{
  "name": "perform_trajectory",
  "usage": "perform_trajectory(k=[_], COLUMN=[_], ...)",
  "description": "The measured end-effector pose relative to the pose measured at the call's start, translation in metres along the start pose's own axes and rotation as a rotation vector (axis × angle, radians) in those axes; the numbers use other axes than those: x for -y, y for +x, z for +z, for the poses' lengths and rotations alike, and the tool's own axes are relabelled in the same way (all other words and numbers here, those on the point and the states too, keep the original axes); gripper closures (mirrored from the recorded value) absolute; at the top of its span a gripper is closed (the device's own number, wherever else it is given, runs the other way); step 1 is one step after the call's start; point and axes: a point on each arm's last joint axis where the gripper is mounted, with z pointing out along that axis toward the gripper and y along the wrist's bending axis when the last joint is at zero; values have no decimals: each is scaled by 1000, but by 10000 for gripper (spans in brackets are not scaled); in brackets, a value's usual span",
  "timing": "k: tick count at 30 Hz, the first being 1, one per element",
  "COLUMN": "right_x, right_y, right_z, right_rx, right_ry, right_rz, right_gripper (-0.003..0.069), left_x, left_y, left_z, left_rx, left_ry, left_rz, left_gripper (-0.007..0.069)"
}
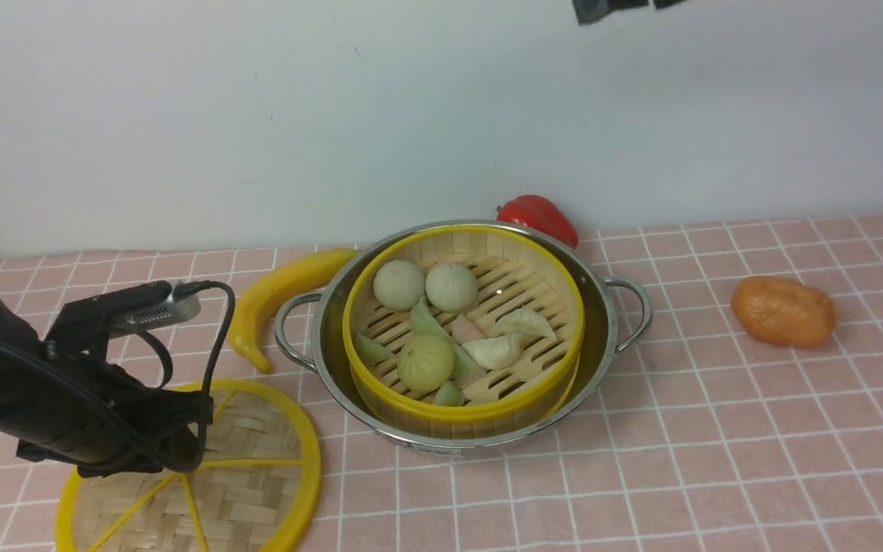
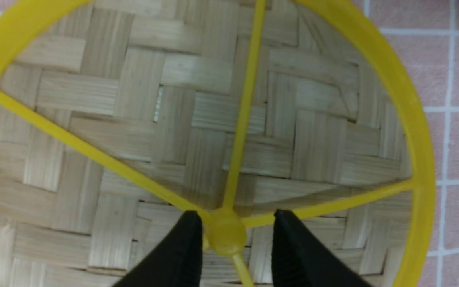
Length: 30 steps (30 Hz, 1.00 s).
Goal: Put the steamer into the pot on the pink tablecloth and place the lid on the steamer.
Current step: 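Grasp the bamboo steamer lid lying on the table by its centre knob, then place the yellow bamboo steamer lid onto the steamer in the pot with the left gripper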
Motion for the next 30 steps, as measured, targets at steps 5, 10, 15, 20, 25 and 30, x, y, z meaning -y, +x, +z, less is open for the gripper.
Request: perform_trajectory(k=[5,10,15,20,25,30], right_x=[-2,-2,4,14,27,37], right_y=[-7,-9,-6,5,38,86], right_z=[-53,-113,-161,-211,-235,-244], right_rx=[101,216,317,412,392,325], right_ry=[-17,-27,17,111,201,218], right_rz=[-13,-26,-47,-84,-109,-81], right_gripper=[146,146,146,146,145,146], left_x=[-3,-3,-1,1,6,50], left_y=[0,-1,-4,-15,-37,-59], left_z=[12,13,5,-30,-86,-121], left_rx=[-34,-40,-74,-77,32,147], left_ry=[-4,0,3,-71,-202,-183], left_rz=[-8,-12,24,62,91,215], left_gripper=[384,487,509,509,508,508])
